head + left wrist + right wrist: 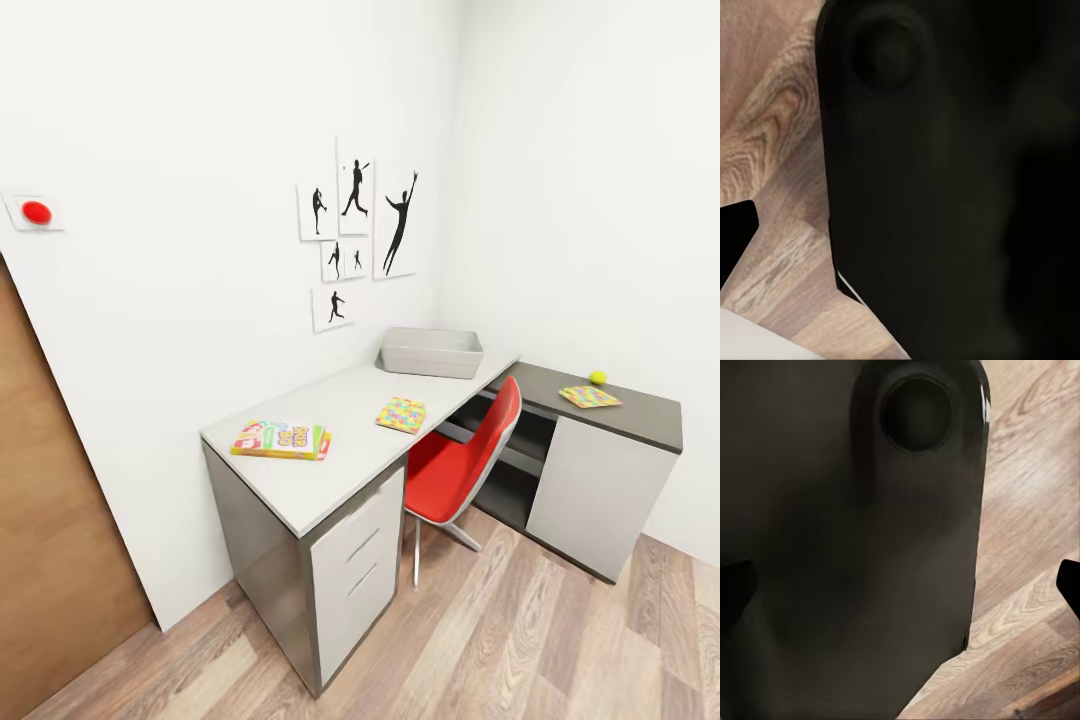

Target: Put all the toys in the child's room - the three board games (two on the bed and one on the table), the two jigsaw puzzles on the table, and the tennis ball on the table - inside the toy box on the table in the child's room.

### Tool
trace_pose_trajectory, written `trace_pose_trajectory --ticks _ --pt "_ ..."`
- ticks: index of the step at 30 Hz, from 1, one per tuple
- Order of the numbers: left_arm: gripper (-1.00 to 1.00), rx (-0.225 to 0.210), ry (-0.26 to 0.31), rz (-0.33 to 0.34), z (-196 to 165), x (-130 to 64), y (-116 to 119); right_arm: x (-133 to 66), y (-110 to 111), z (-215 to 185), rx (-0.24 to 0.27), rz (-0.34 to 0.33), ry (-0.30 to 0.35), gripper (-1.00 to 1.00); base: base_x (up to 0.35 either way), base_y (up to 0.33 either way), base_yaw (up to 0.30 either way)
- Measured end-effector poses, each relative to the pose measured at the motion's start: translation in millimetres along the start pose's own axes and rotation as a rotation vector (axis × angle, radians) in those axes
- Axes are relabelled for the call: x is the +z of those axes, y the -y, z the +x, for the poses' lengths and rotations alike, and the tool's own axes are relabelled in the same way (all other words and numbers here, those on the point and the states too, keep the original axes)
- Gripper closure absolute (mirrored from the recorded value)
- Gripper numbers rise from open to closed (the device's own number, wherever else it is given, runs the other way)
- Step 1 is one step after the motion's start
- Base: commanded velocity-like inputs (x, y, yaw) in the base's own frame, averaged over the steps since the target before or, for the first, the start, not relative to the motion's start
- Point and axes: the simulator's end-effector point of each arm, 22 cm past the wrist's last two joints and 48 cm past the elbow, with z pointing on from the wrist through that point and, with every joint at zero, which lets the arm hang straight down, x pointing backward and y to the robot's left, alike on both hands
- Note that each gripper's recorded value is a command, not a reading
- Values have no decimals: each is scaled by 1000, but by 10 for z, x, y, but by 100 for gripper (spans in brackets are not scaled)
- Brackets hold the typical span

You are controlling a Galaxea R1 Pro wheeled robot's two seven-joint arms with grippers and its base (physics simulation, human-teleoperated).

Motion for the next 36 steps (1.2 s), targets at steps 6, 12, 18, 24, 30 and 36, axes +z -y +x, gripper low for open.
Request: trace_pose_trajectory --ticks 6,12,18,24,30,36 --pt "-100 0 2 7 -16 0 51 0 -36 -14 8 -5 2 -100 0 0 0" --pt "-100 -2 2 13 -16 -1 92 -3 -214 -14 10 -28 2 -100 0 0 0" --pt "-100 0 2 10 -16 0 72 -5 -283 -15 13 -37 2 -100 0 0 0" --pt "-100 -2 2 10 -16 0 74 -5 -282 -12 11 -37 1 -100 0 0 0" --pt "-100 -2 2 11 -16 0 76 -5 -274 -38 5 -36 13 -100 0 0 0" --pt "-100 -1 2 11 -17 0 75 -6 -247 -100 5 -32 41 -100 0 0 0"
